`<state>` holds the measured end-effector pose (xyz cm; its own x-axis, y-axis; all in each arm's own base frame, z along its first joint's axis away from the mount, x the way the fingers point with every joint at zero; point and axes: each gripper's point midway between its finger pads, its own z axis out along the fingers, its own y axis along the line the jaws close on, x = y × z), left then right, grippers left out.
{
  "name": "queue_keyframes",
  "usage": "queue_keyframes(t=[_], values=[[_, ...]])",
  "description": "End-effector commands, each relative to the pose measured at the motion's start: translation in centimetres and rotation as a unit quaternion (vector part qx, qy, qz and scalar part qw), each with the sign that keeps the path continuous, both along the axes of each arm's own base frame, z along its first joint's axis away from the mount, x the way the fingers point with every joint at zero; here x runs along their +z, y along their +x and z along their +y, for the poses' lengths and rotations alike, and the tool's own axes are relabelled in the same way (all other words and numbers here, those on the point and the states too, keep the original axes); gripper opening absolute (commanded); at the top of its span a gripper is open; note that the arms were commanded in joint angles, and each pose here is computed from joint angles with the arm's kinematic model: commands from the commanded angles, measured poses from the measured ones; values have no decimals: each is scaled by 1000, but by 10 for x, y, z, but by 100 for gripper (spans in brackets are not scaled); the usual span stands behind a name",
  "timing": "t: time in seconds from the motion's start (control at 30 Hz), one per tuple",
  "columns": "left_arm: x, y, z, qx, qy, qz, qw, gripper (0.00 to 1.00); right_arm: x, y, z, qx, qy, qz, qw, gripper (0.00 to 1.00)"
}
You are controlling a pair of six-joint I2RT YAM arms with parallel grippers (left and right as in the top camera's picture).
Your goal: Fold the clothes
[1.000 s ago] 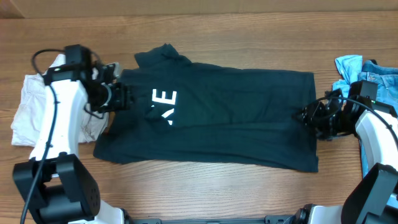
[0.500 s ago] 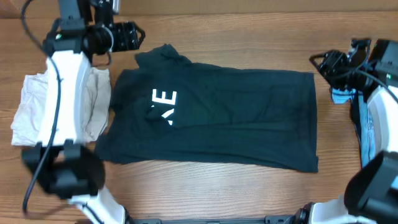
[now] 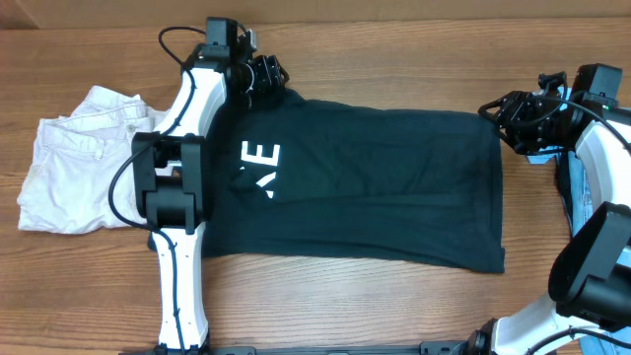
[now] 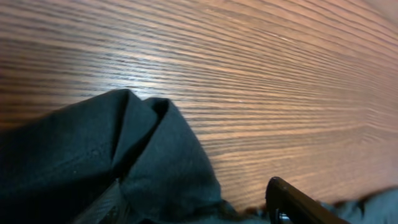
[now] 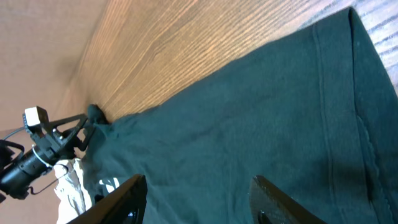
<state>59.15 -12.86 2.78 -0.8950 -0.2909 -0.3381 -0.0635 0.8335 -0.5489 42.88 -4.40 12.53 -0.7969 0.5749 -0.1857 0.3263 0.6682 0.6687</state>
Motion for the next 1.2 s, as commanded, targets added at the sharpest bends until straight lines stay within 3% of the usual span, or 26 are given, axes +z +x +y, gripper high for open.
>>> queue_keyframes(t=[0.0, 0.17, 0.37, 0.57, 0.67, 0.9, 1.13, 1.17], values=[[-2, 11, 9, 45, 32, -2, 998, 59, 13, 5, 0, 9, -14, -22, 1000, 57], [1, 9, 6, 39, 23, 1, 999, 6, 7, 10, -16, -11, -58, -20, 998, 57], [39, 11, 13, 37, 7, -3, 999, 4, -3, 31, -49, -53, -136, -38, 988, 57], [113, -14, 16, -7, 37, 1, 999, 4, -72, 58, -53, -54, -111, -24, 992, 58], [122, -28, 18, -10, 44, 20, 999, 4, -88, 66, -54, -51, -107, -31, 992, 64], [111, -65, 21, -19, 54, 98, 994, 4, -115, 77, -54, -49, -107, -36, 992, 64], [115, -79, 31, -26, 79, 118, 990, 4, -121, 71, -36, -40, -93, -12, 995, 14], [121, -81, 36, -27, 94, 114, 989, 4, -119, 68, -39, -46, -90, -4, 995, 4]])
